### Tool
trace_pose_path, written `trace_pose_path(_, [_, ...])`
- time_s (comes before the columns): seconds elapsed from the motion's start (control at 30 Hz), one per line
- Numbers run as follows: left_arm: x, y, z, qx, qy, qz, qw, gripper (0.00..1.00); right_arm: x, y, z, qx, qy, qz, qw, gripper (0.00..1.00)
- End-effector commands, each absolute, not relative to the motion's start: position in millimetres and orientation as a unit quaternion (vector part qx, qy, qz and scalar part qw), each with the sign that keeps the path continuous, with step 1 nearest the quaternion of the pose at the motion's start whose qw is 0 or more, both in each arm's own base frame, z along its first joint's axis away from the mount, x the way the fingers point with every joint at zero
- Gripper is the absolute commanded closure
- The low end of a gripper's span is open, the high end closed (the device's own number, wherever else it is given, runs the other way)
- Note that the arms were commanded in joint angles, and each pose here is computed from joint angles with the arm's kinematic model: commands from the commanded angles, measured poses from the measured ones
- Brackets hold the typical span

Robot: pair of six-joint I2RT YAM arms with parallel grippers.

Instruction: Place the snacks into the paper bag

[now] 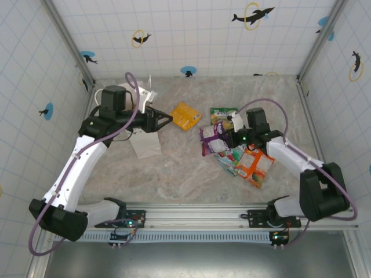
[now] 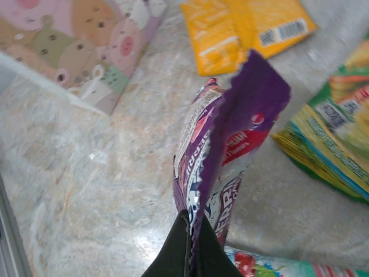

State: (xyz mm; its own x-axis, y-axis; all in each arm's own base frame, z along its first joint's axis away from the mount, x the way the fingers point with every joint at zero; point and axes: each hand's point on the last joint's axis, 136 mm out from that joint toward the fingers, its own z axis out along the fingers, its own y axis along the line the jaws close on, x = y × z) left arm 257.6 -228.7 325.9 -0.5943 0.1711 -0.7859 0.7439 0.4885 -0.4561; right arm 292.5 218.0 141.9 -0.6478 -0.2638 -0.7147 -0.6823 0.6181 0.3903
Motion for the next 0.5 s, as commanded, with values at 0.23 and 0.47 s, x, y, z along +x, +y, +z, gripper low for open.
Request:
trace_pose_path(0.23, [224.6, -273.3, 312.0, 0.453, 0.722, -0.379, 0.36, 0.39, 245.8, 247.8, 236.4, -0.488, 0.68, 0.349, 0.422, 1.0])
trace_pose_path(0.47, [213.2, -294.3, 286.2, 0.515, 0.7, -0.358, 0.341, 0.35, 217.8, 259.9, 271.3, -0.539, 0.601, 0.39, 0.443, 1.0])
